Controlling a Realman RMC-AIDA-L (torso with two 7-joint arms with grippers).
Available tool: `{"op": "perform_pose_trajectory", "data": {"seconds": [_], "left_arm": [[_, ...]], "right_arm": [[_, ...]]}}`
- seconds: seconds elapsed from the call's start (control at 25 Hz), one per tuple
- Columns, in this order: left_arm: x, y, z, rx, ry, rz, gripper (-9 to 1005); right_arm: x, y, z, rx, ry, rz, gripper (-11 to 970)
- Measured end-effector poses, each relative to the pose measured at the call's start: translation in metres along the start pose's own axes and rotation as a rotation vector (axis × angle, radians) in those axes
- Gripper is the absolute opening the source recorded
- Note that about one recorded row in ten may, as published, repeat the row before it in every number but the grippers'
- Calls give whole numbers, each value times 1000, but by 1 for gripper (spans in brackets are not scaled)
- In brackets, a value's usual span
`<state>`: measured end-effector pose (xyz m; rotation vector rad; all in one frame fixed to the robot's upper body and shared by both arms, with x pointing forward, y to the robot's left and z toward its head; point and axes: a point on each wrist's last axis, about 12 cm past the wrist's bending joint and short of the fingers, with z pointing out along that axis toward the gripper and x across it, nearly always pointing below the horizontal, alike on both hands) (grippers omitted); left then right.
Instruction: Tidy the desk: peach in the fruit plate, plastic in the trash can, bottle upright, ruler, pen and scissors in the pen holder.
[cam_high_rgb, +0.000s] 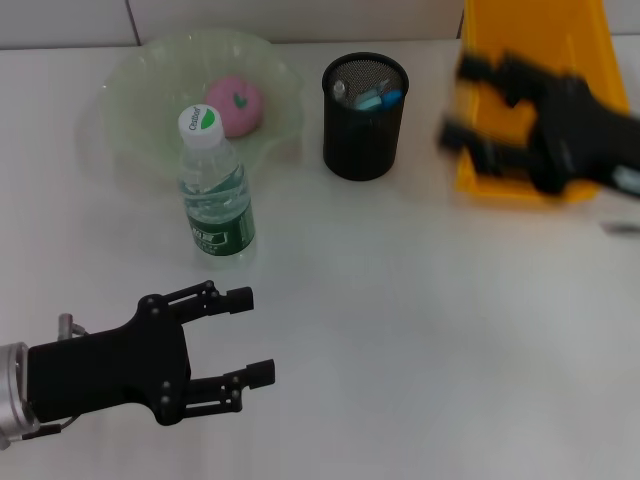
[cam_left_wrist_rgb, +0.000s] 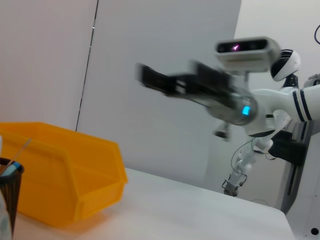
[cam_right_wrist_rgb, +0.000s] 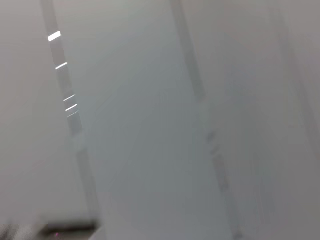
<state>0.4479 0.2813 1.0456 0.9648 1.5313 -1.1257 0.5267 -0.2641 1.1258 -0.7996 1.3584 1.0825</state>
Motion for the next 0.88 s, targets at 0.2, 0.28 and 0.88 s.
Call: {"op": "perform_pose_trajectory", "data": {"seconds": [0.2,0.28,0.88], "left_arm": [[-1,2,-2,-16,-2,3,807],[-2,3,-3,-15,2,5,807],[-3,4,-2,-3,12,8,807]], "right_arm": [[16,25,-39,-215,226,14,831],[25,31,-40,-247,288,48,835],[47,37,-25,-245,379,94,837]]}}
